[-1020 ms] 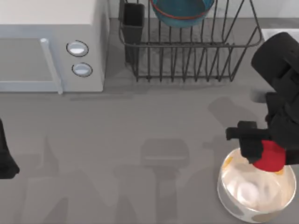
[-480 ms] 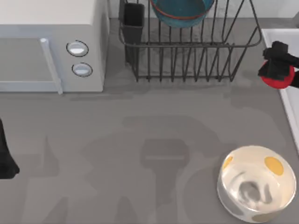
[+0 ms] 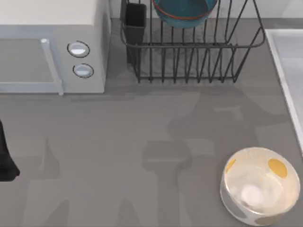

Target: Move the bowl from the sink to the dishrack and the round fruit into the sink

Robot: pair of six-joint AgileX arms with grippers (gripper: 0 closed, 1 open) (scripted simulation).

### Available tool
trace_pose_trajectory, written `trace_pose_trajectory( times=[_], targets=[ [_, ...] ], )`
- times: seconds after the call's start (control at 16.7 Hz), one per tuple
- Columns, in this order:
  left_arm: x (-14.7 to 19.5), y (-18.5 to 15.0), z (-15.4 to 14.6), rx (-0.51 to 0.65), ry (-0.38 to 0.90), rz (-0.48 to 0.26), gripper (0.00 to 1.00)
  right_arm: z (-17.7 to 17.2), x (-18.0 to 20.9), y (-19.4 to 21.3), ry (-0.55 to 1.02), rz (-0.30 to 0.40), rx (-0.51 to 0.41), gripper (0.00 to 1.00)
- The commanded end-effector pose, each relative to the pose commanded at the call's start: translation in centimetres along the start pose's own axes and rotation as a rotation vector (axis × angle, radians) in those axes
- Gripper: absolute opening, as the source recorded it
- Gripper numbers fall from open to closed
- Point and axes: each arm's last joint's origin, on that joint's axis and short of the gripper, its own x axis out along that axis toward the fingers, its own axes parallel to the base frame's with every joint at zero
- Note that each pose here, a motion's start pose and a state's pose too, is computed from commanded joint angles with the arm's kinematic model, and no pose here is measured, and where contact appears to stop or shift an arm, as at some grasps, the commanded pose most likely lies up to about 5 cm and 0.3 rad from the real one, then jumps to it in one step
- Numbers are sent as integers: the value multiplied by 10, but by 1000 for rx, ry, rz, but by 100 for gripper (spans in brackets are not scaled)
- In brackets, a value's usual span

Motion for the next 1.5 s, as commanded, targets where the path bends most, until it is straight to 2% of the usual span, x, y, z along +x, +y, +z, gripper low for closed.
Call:
trace_pose_trajectory(
  times=[0.24,0.42,0.54,1.02,1.2,1.5],
  targets=[
    [0,0,0,0,0,0,100,-15,-41,-37,-183,-133,-131,0],
    [0,0,0,0,0,0,100,-31,-63,-50,-233,-213,-175,0],
    [0,0,0,0,0,0,100,-35,-70,-53,-247,-240,-187,0],
    [0,0,0,0,0,0,100,-42,-65,-57,-242,-242,-183,0],
    [0,0,0,0,0,0,100,-65,-54,-70,-236,-242,-181,0],
    [0,0,0,0,0,0,100,-126,-38,-85,-252,-239,-191,0]
  ],
)
